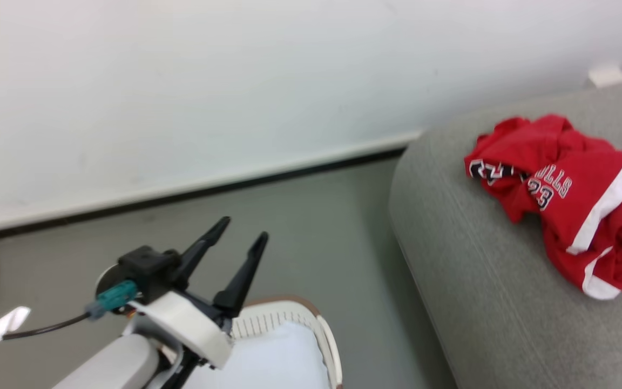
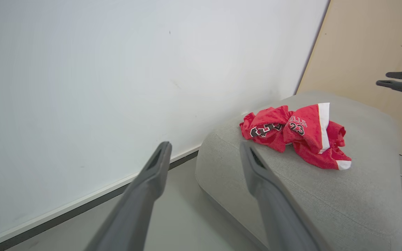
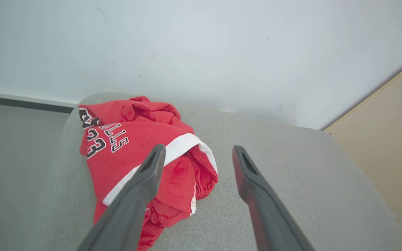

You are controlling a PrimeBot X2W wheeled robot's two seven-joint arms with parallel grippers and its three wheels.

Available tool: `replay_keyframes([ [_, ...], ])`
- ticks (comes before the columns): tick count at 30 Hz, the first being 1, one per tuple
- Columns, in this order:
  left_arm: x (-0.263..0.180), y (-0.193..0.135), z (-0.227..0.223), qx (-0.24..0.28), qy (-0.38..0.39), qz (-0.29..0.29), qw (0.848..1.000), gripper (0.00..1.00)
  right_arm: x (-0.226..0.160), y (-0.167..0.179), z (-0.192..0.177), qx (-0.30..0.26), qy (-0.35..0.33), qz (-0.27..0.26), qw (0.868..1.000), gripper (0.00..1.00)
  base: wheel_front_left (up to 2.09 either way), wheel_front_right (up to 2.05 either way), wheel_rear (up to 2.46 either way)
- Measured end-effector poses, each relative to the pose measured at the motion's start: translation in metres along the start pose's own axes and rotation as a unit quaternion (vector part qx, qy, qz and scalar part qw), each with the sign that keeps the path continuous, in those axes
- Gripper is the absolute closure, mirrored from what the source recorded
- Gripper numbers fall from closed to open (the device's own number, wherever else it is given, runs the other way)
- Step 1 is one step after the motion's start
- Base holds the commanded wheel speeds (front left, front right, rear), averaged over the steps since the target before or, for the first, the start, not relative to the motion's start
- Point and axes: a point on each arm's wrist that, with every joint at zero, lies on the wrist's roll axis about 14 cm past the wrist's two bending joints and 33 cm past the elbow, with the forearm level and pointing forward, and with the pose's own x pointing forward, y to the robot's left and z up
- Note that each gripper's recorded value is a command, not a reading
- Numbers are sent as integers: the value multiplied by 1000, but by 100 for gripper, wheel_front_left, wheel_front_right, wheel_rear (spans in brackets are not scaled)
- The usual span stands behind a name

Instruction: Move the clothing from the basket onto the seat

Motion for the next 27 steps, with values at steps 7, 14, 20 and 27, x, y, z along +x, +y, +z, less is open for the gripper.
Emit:
replay_keyframes([
  [7, -52, 53, 44, 35, -40, 121, 991, 0, -33, 56, 97, 59, -234, 68, 968, 0, 0, 0, 0],
  [14, -118, 97, 54, 4, -72, 247, 966, 0, -57, 120, 107, 124, -319, 114, 933, 0, 0, 0, 0],
  [20, -164, 116, 29, -19, -74, 326, 942, 0, -72, 168, 72, 172, -311, 137, 925, 0, 0, 0, 0],
  [27, -183, 105, 2, 1, -54, 344, 937, 0, -82, 209, 26, 191, -263, 158, 932, 0, 0, 0, 0],
])
